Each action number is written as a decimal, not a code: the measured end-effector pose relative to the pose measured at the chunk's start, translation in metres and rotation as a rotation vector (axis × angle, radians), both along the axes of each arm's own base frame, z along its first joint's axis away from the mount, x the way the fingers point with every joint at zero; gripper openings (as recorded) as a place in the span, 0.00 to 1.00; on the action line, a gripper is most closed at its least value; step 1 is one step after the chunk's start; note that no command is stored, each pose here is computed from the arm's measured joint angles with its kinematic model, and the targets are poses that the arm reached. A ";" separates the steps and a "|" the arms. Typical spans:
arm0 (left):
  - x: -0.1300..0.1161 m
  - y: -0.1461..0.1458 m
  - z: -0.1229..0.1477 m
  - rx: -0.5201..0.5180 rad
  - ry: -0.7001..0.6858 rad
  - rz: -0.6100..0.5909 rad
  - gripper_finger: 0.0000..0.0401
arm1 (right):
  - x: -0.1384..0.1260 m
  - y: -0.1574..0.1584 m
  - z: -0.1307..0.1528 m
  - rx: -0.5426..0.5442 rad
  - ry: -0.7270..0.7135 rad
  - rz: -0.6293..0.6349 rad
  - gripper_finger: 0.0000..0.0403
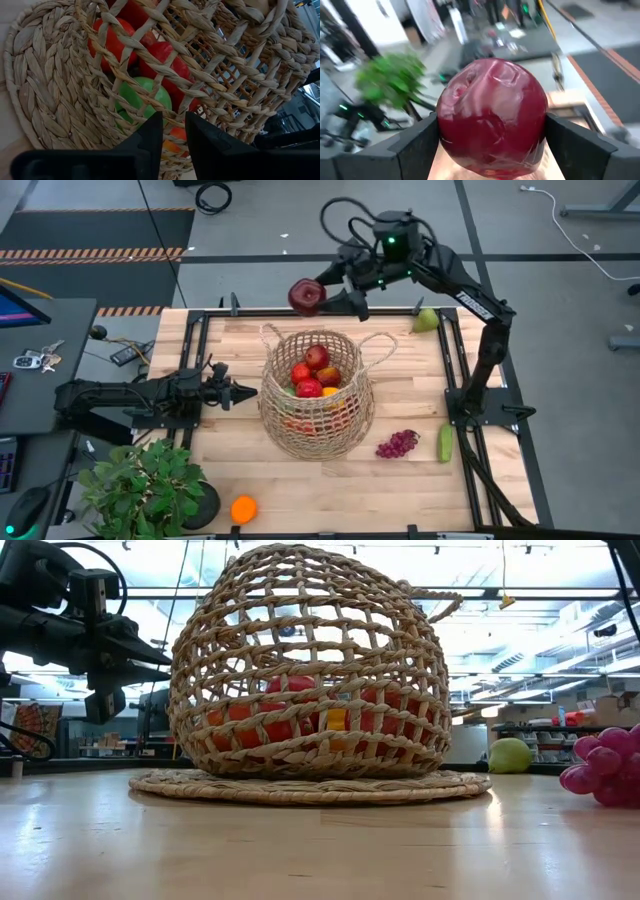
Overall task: Build produce basket
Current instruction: Put the red apple into the basket, then put the green cucumber into the basket
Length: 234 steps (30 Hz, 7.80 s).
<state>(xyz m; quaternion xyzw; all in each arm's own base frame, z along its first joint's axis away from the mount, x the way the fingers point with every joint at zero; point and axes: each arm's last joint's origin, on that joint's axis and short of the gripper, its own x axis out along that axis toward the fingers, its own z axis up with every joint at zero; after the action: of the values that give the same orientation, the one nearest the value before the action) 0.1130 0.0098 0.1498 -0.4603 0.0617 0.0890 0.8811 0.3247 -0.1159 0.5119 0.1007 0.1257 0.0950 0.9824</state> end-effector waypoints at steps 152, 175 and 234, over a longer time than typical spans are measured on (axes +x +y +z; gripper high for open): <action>0.000 0.000 0.000 0.000 -0.001 0.000 0.23 | 0.060 0.008 -0.132 -0.149 0.615 0.075 0.98; 0.000 0.000 0.000 0.000 -0.001 0.000 0.23 | 0.003 0.179 -0.080 -0.216 0.579 0.564 0.90; 0.000 0.000 0.000 0.000 0.000 0.000 0.22 | -0.198 0.190 -0.331 0.720 1.534 -0.856 0.86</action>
<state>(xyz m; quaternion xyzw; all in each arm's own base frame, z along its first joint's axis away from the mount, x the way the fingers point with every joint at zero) 0.1130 0.0097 0.1498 -0.4604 0.0618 0.0890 0.8811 0.1271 0.0738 0.1811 0.4703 0.6521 -0.3321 0.4932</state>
